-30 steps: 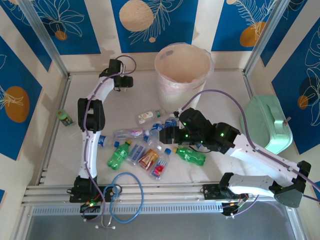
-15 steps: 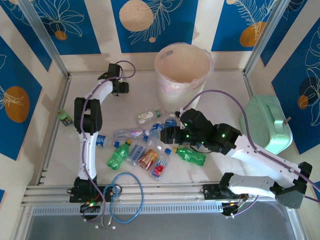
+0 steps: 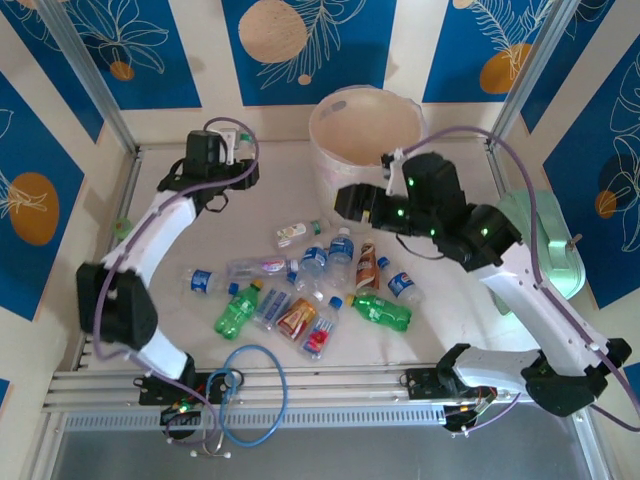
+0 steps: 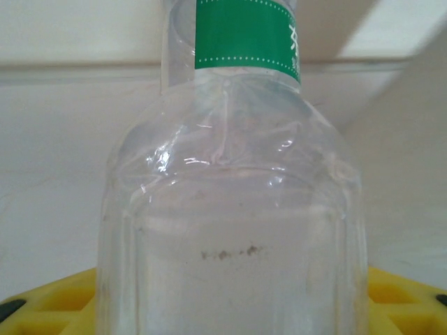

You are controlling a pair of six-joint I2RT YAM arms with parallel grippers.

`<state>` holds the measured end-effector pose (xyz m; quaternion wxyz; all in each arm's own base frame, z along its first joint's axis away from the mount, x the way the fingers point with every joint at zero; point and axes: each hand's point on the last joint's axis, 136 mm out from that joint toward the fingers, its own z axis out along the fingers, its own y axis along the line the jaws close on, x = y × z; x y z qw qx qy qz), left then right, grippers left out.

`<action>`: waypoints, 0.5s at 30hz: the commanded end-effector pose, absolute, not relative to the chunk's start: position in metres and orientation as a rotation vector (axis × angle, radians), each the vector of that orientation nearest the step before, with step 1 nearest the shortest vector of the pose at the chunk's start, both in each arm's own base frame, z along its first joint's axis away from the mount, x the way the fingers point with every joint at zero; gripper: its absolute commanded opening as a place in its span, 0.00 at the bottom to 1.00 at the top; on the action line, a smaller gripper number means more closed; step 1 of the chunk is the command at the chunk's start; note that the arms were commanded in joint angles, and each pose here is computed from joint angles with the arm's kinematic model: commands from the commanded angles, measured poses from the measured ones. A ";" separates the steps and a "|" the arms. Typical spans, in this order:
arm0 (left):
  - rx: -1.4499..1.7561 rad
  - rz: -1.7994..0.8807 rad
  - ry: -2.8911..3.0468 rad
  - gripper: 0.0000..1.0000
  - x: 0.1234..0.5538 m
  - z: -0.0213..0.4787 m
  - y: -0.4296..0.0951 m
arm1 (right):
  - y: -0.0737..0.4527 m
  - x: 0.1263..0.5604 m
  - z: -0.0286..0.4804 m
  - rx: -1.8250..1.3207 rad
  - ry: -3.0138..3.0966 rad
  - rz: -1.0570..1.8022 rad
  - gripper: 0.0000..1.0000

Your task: Put the plastic bottles in the bin

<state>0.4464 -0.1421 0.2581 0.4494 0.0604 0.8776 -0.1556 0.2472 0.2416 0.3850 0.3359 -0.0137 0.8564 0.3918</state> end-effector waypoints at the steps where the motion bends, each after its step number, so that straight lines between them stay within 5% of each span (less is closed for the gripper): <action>1: 0.277 -0.584 2.097 0.52 0.401 0.289 -0.179 | 0.264 0.252 0.404 -0.167 2.226 1.103 0.75; 6: 0.478 -0.715 1.996 0.52 0.333 0.325 -0.213 | 0.284 0.277 0.428 -0.211 2.221 1.120 0.76; 15: 0.597 -0.892 1.852 0.52 0.270 0.375 -0.222 | 0.305 0.292 0.424 -0.233 2.279 1.162 0.74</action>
